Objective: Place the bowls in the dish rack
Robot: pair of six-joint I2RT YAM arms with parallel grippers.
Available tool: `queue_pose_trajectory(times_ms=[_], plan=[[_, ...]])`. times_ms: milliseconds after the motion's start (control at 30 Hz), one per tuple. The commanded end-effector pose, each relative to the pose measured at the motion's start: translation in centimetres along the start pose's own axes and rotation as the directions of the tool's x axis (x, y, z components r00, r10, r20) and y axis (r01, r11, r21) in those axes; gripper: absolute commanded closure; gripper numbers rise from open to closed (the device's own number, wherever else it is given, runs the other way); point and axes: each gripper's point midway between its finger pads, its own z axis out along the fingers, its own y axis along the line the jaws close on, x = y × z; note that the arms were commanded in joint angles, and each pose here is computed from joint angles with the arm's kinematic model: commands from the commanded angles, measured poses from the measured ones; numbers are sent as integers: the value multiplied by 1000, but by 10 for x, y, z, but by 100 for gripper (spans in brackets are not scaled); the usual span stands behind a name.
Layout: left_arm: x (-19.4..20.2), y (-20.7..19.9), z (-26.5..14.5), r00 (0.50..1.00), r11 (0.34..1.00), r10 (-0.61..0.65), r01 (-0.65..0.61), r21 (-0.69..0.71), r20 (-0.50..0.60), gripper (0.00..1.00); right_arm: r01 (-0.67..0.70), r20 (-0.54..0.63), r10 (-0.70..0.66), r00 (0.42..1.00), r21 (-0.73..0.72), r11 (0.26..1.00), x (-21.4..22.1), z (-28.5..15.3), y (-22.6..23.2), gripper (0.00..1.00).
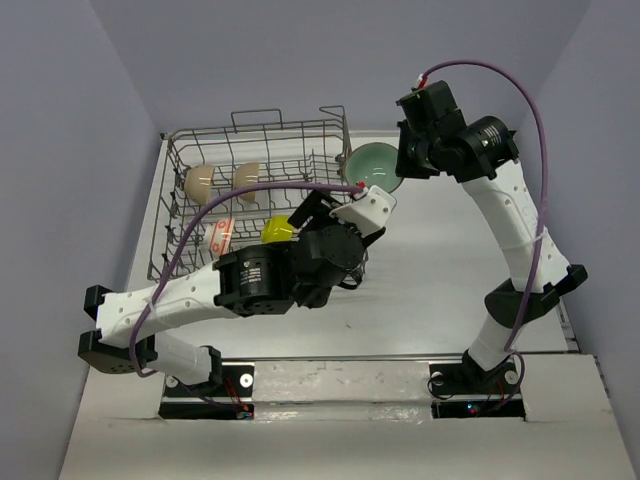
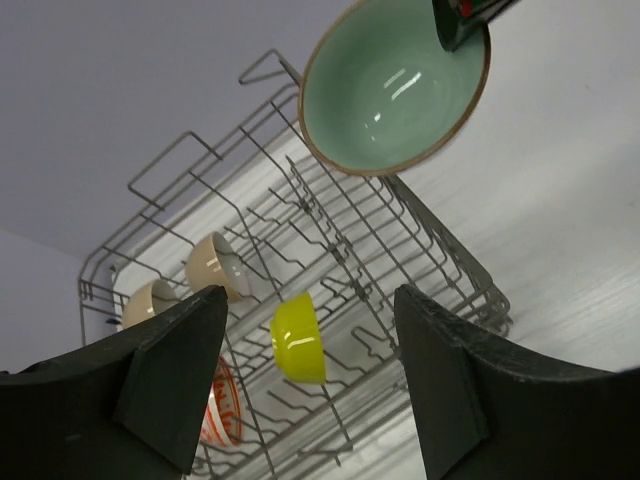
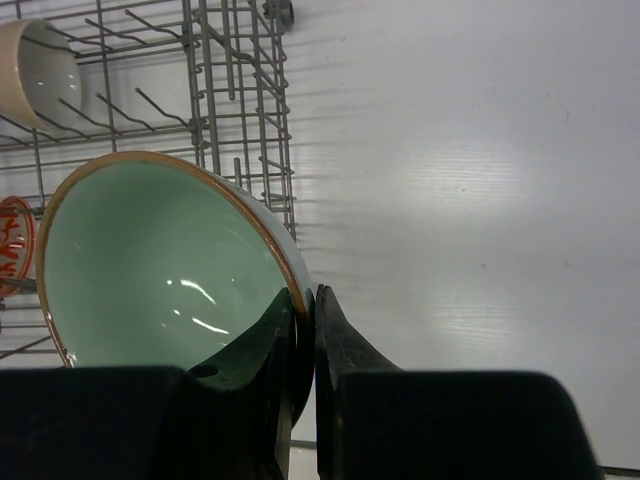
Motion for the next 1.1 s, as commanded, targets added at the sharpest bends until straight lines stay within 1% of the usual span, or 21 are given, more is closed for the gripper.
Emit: queue_pose_trajectory(times_ms=[0,67,100,167,200,267,400,467,567,833,1067], plan=[[-17,28,-9,997,991,6,5,-130,81,20,6,41,-7,999,19,1000,-4,-17,-9,99],[-14,25,-5,994,988,65,-52,-144,86,19,14,36,-15,999,19,1000,0,-19,-8,99],[-18,23,-4,993,990,53,-38,-137,105,19,16,37,-16,999,20,1000,1,-21,-10,99],[-20,12,0,990,993,77,-65,-103,117,19,21,42,-21,999,14,1000,1,-24,-8,99],[-20,1,4,985,992,114,-105,-76,127,19,24,43,-24,999,8,1000,1,-26,-8,99],[-19,-8,9,978,985,165,-158,-64,129,19,31,45,-31,999,-6,1000,2,-30,-6,99],[-20,-38,20,965,977,211,-214,7,154,19,50,48,-50,998,1,999,4,-32,-7,99],[-21,-51,21,961,972,217,-229,52,171,19,44,67,-45,997,13,999,0,-36,-11,99],[-20,-65,26,956,965,232,-249,81,177,19,41,97,-42,994,12,999,-6,-40,-12,99],[-36,-81,30,943,950,257,-287,123,213,19,57,160,-52,986,-26,998,-14,-56,-9,99],[-49,-81,31,935,945,268,-302,127,233,18,84,257,-72,964,-37,996,-19,-66,-5,99]])
